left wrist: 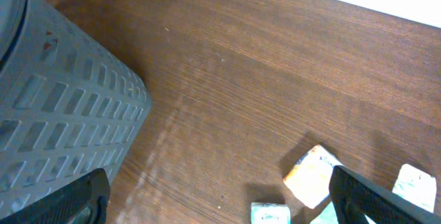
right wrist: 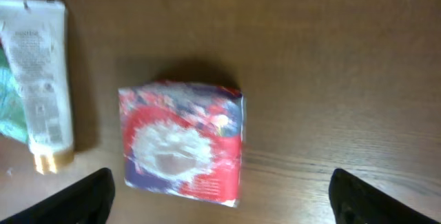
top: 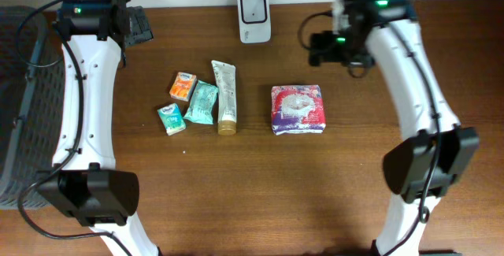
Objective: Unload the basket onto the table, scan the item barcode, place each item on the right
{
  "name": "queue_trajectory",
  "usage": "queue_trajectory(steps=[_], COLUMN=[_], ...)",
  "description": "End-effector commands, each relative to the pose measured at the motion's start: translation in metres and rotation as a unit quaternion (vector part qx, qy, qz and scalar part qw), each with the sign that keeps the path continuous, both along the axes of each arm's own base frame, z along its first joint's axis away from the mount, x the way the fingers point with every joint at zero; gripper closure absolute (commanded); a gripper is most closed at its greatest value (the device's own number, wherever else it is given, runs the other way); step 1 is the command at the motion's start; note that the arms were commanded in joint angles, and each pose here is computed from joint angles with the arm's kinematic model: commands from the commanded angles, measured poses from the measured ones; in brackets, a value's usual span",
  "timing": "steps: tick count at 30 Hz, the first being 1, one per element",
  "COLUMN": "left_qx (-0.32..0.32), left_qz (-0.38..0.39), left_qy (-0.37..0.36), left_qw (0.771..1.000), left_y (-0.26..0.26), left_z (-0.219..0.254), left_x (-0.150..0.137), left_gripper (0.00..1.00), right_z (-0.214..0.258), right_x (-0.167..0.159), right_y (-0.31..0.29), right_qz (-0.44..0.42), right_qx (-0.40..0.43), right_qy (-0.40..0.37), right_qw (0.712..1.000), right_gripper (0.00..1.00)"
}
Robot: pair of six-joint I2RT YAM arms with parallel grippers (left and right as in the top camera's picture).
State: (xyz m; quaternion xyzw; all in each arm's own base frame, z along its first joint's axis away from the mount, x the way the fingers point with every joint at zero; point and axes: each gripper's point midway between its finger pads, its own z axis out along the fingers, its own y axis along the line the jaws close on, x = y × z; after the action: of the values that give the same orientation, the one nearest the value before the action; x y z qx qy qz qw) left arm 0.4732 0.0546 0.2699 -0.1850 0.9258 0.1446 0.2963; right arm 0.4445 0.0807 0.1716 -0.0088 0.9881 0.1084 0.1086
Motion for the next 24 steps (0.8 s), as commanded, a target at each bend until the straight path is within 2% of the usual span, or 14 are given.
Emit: queue_trajectory(steps=[1, 3, 6, 7, 8, 9, 11, 12, 13, 16, 19, 21, 22, 24], left_qx=[0.007, 0.007, 0.007, 0.007, 0.007, 0.007, 0.007, 0.007, 0.007, 0.007, 0.007, 0.007, 0.007, 0.007], left_qz=[0.0, 0.0, 0.0, 0.0, 0.0, 0.0, 0.0, 0.0, 0.0, 0.0, 0.0, 0.0, 0.0, 0.0], left_qy=[-0.004, -0.004, -0.004, -0.004, -0.004, -0.004, -0.004, -0.004, -0.004, -0.004, -0.004, -0.004, -0.004, -0.004], left_qw=[1.0, 1.0, 1.0, 1.0, 1.0, 1.0, 1.0, 1.0, 1.0, 1.0, 1.0, 1.0, 1.0, 1.0], left_y=[0.003, 0.003, 0.003, 0.003, 0.003, 0.003, 0.003, 0.003, 0.003, 0.003, 0.003, 0.003, 0.003, 0.003], left_z=[0.004, 0.004, 0.004, 0.004, 0.004, 0.004, 0.004, 0.004, 0.004, 0.004, 0.004, 0.004, 0.004, 0.004], left_x=[0.001, 0.001, 0.0, 0.001, 0.0, 0.001, 0.001, 0.001, 0.001, 0.001, 0.001, 0.001, 0.001, 0.001], left_gripper=[0.01, 0.01, 0.01, 0.01, 0.01, 0.01, 0.01, 0.01, 0.01, 0.01, 0.01, 0.01, 0.01, 0.01], right_z=[-0.047, -0.085, -0.138, -0.147, -0.148, -0.142, -0.105, -0.091, -0.041, 0.032, 0.051, 0.056, 0.045, 0.012], right_x=[-0.023, -0.03, -0.045, -0.051, -0.053, -0.048, -0.016, -0.001, 0.043, 0.12, 0.156, 0.171, 0.182, 0.193], right_y=[0.004, 0.013, 0.023, 0.031, 0.039, 0.047, 0.061, 0.062, 0.066, 0.068, 0.066, 0.086, 0.093, 0.105], right_qz=[0.057, 0.053, 0.03, 0.038, 0.045, 0.03, 0.018, 0.006, -0.001, -0.051, -0.136, -0.147, -0.182, -0.212], right_qx=[0.172, 0.211, 0.217, 0.228, 0.242, 0.261, 0.327, 0.334, 0.348, 0.36, 0.32, 0.328, 0.34, 0.343], right_qy=[0.05, 0.055, 0.066, 0.064, 0.063, 0.061, 0.022, 0.007, -0.061, -0.223, -0.314, -0.356, -0.362, -0.356], right_qw=[0.982, 0.974, 0.973, 0.971, 0.967, 0.963, 0.945, 0.943, 0.936, 0.905, 0.884, 0.863, 0.849, 0.843], right_gripper=[0.11, 0.11, 0.13, 0.23, 0.8, 0.96, 0.96, 0.96, 0.96, 0.96, 0.96, 0.96, 0.96, 0.96])
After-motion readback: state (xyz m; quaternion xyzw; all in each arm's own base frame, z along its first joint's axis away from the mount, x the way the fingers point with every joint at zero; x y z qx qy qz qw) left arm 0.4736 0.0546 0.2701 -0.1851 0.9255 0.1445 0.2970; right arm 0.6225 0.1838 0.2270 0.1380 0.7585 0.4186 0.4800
